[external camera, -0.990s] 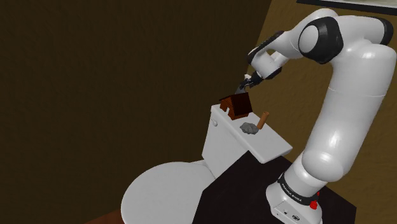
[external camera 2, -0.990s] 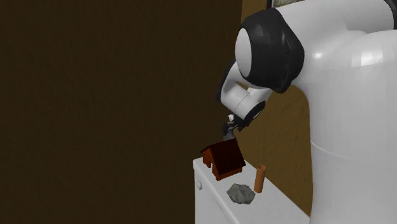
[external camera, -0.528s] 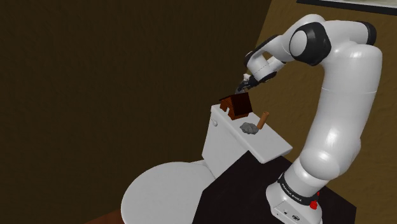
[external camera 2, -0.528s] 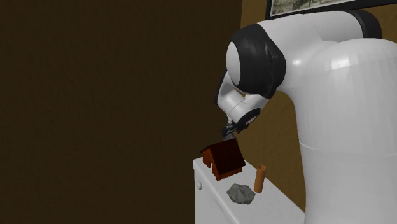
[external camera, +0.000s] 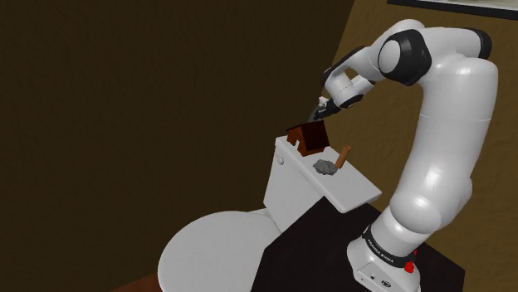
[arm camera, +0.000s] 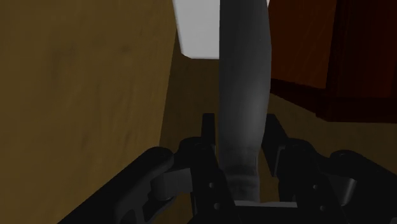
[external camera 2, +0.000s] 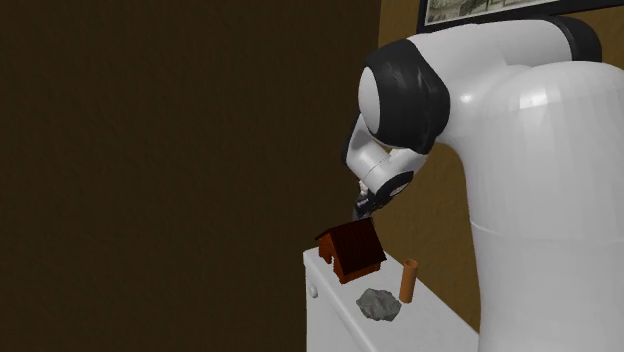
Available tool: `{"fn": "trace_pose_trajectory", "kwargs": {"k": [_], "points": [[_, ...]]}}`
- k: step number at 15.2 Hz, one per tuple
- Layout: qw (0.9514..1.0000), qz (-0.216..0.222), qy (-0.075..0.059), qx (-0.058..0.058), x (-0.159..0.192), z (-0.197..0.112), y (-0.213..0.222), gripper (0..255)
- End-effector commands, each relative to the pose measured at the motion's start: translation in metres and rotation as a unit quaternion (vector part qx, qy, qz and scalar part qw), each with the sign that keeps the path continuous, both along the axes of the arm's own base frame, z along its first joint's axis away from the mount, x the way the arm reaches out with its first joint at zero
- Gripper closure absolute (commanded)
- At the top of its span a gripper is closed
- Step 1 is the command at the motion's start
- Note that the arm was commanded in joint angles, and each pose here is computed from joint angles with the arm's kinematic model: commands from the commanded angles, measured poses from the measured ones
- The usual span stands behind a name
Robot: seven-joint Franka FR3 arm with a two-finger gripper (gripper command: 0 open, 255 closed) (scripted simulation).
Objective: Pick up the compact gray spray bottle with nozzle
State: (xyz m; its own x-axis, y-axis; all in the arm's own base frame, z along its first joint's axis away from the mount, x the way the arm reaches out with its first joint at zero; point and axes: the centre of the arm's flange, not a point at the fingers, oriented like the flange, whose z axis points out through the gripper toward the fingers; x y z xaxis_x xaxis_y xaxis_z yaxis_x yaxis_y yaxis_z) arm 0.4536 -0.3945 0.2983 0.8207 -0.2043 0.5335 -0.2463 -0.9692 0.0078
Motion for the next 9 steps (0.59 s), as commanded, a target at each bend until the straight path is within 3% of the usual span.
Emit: {"fn": "trace_pose_trajectory", "kwargs": {"k": [1, 4, 9], "points": [[0.9999, -0.006, 0.01, 0.012, -0.011, -0.014, -0.002, 255], [0.9999, -0.006, 0.011, 0.011, 0.0, -0.014, 0.005, 255], [0.9999, -0.006, 0.011, 0.011, 0.0, 0.012, 0.005, 255]]}}
